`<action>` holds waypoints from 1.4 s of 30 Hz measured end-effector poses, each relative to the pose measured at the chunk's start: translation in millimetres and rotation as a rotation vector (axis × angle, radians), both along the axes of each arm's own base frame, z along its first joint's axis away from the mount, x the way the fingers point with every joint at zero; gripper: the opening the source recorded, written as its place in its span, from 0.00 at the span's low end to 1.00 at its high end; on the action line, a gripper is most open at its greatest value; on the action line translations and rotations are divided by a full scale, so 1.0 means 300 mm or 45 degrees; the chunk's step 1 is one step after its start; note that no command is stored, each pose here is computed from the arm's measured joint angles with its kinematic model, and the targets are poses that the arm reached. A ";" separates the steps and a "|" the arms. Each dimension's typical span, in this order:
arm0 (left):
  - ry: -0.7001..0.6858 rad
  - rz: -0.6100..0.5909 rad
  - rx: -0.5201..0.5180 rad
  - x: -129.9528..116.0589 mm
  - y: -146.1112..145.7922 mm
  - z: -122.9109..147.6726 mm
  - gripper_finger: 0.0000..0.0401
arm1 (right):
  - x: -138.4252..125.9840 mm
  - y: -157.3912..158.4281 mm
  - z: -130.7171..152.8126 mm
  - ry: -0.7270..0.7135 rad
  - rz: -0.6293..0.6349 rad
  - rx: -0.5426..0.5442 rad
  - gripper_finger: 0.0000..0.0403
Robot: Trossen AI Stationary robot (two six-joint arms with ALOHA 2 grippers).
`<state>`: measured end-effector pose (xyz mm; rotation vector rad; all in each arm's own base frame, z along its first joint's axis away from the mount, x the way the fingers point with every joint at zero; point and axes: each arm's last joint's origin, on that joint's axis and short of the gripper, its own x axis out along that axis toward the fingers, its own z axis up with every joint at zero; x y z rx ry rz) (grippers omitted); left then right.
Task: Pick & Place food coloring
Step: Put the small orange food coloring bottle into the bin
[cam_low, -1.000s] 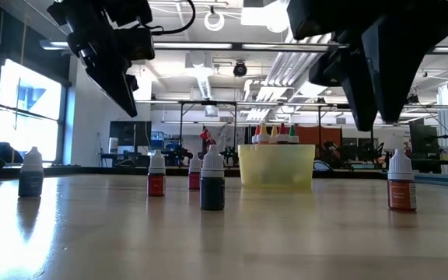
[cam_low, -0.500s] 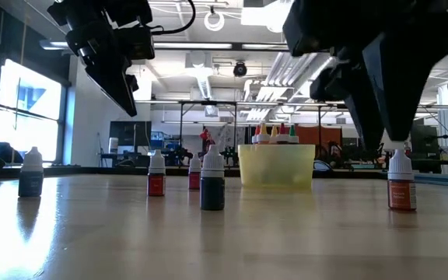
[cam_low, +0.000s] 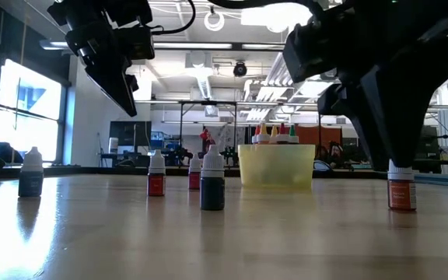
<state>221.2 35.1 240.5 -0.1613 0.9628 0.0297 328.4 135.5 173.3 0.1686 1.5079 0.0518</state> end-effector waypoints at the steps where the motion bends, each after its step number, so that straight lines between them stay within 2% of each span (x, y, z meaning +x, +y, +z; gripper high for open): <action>1: 0.000 0.000 0.000 0.000 0.000 0.000 0.29 | 0.000 0.000 0.000 0.002 -0.011 0.001 0.37; 7: 0.003 0.000 0.000 -0.001 0.000 0.000 0.29 | 0.001 0.000 0.000 0.001 -0.045 -0.002 0.29; 11: 0.003 0.001 0.000 -0.001 0.000 0.000 0.29 | 0.000 0.001 0.000 0.012 -0.076 0.016 0.28; 28: 0.003 0.001 0.000 -0.001 0.000 0.000 0.29 | -0.011 0.025 -0.001 -0.001 -0.095 -0.032 0.36; 35: 0.003 0.000 0.000 -0.001 0.000 0.000 0.29 | -0.056 0.009 -0.095 0.057 -0.123 -0.007 0.36; 42: 0.002 0.001 0.001 0.000 0.000 0.000 0.29 | -0.056 0.003 -0.099 0.021 -0.118 -0.028 0.36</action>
